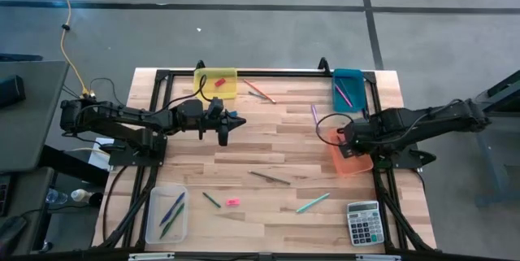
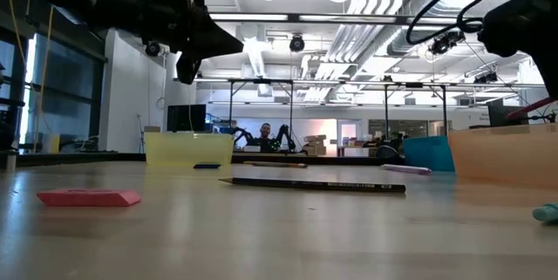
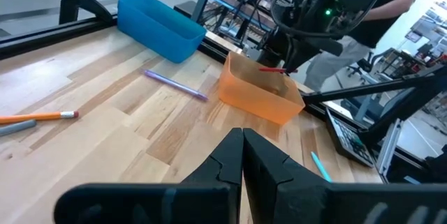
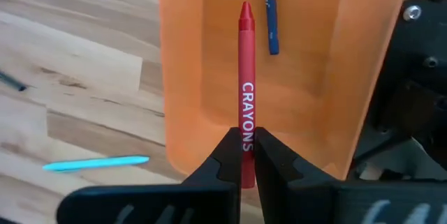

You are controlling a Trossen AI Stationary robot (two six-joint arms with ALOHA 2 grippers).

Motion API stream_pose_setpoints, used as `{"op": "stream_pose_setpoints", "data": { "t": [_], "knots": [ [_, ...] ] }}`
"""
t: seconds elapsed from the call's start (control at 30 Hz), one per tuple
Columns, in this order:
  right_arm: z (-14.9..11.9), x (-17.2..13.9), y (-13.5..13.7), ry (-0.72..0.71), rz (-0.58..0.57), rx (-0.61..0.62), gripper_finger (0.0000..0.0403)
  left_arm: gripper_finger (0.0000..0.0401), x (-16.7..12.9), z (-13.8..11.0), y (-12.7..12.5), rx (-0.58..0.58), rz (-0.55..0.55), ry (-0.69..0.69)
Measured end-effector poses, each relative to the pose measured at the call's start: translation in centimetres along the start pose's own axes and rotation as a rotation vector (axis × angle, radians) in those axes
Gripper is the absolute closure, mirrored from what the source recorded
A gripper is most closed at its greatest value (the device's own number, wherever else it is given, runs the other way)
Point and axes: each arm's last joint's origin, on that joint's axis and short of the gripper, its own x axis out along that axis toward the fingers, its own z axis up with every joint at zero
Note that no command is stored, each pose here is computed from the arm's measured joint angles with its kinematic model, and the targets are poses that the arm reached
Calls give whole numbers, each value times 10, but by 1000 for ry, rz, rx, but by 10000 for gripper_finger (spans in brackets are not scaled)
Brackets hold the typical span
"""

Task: Sort crayons/erasers/pens/pencils in bins
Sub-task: Put the red crayon into the orange bin, then put the blue eraser into the yellow bin

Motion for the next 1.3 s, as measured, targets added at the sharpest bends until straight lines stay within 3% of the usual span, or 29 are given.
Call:
{"op": "stream_pose_setpoints", "data": {
  "t": [0.47, 0.87, 1.03, 1.23, 1.3],
  "knots": [
    [9, 24, 27, -39, -94, 134, 389, 401, 0, 0, 0, 4, -4, 3],
    [9, 23, 28, -34, -103, 134, 289, 401, 0, -1, -3, 8, -96, 46],
    [12, 13, 40, -184, -5, 82, 298, 401, 0, -1, -2, 12, -93, 44],
    [20, 7, 81, -586, 321, -222, 386, 401, 2, 0, -1, 28, -58, 96],
    [27, 10, 91, -730, 417, -321, 395, 401, 3, 6, -4, 60, -32, 160]
  ]
}}
